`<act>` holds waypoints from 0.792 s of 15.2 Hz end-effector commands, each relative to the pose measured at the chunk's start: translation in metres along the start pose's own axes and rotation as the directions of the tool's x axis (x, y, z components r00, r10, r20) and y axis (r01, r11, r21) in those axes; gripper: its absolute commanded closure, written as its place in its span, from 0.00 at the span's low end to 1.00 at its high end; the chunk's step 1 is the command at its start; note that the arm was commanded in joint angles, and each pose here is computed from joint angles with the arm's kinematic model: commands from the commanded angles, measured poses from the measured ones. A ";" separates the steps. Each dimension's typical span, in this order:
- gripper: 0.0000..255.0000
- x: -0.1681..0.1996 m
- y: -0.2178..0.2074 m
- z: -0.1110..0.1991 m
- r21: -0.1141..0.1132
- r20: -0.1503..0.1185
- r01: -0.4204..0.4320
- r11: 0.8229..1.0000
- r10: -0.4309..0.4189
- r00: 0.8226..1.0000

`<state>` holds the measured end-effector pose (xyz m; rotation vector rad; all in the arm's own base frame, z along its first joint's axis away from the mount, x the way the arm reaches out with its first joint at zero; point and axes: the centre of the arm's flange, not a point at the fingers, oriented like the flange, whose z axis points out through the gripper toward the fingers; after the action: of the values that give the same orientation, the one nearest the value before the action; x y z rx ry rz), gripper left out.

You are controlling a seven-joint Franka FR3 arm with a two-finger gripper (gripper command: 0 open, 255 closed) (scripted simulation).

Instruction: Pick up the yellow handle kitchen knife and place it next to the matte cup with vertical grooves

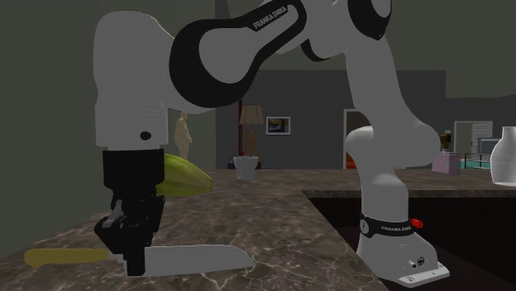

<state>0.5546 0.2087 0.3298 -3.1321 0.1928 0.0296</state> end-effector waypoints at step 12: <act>1.00 -0.001 0.000 -0.032 0.000 0.000 0.000 1.000 0.000 1.000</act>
<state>0.5541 0.2091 0.3571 -3.1320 0.1926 0.0289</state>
